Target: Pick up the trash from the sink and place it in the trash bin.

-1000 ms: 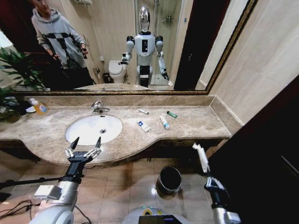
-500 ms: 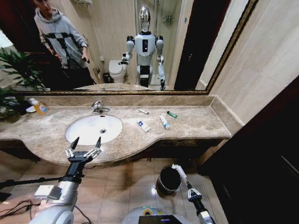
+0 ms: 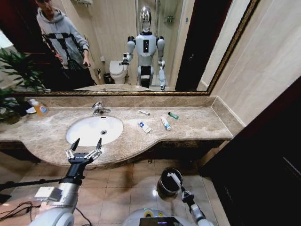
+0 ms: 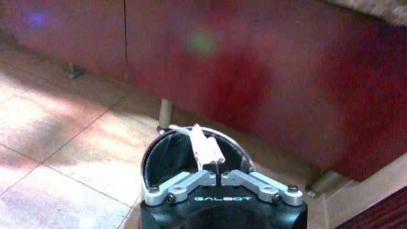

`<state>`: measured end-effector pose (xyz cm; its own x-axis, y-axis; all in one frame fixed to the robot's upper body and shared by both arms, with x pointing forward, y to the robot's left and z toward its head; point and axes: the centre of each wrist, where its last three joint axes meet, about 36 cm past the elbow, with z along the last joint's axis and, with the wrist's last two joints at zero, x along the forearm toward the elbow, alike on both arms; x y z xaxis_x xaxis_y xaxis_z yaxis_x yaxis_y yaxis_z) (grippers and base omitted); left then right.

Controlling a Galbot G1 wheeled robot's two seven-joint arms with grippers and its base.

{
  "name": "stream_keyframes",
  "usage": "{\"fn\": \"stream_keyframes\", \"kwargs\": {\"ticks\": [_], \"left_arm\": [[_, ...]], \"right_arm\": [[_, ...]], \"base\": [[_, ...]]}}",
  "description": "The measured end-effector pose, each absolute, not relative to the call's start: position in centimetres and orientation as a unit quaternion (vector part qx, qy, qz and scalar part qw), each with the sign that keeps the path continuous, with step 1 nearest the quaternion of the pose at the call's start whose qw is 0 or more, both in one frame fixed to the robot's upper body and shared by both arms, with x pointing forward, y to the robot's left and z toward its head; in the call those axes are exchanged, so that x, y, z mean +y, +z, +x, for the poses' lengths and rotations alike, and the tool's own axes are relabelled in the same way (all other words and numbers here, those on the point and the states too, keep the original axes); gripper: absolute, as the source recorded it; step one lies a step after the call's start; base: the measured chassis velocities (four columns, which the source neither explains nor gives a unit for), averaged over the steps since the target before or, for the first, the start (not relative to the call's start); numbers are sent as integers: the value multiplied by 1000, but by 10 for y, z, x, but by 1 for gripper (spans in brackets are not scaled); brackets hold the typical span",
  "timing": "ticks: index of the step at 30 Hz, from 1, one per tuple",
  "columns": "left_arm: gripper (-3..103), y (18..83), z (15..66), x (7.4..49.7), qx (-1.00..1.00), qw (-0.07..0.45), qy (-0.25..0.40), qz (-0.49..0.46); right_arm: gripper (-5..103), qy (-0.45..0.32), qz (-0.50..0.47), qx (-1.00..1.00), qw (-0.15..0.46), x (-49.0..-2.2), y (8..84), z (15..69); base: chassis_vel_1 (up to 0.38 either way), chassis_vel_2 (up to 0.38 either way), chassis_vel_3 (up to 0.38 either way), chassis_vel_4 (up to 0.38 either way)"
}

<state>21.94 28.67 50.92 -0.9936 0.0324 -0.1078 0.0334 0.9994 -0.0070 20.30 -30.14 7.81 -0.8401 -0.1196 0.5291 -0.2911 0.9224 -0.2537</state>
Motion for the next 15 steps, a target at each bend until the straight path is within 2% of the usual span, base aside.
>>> {"fn": "stream_keyframes", "kwargs": {"ticks": [11,12,13,15], "left_arm": [[100,509,219,287,998,54,-4,16],[100,509,219,287,998,54,-4,16],[100,509,219,287,998,54,-4,16],[100,509,219,287,998,54,-4,16]], "right_arm": [[0,191,125,-935,271,-299,66,250],[-3,194,126,-933,276,-300,67,253],[2,193,130,-931,281,-302,67,254],[2,193,132,-930,284,-303,66,255]], "base": [[0,0,0,0],[0,0,0,0],[0,0,0,0],[0,0,0,0]]}}
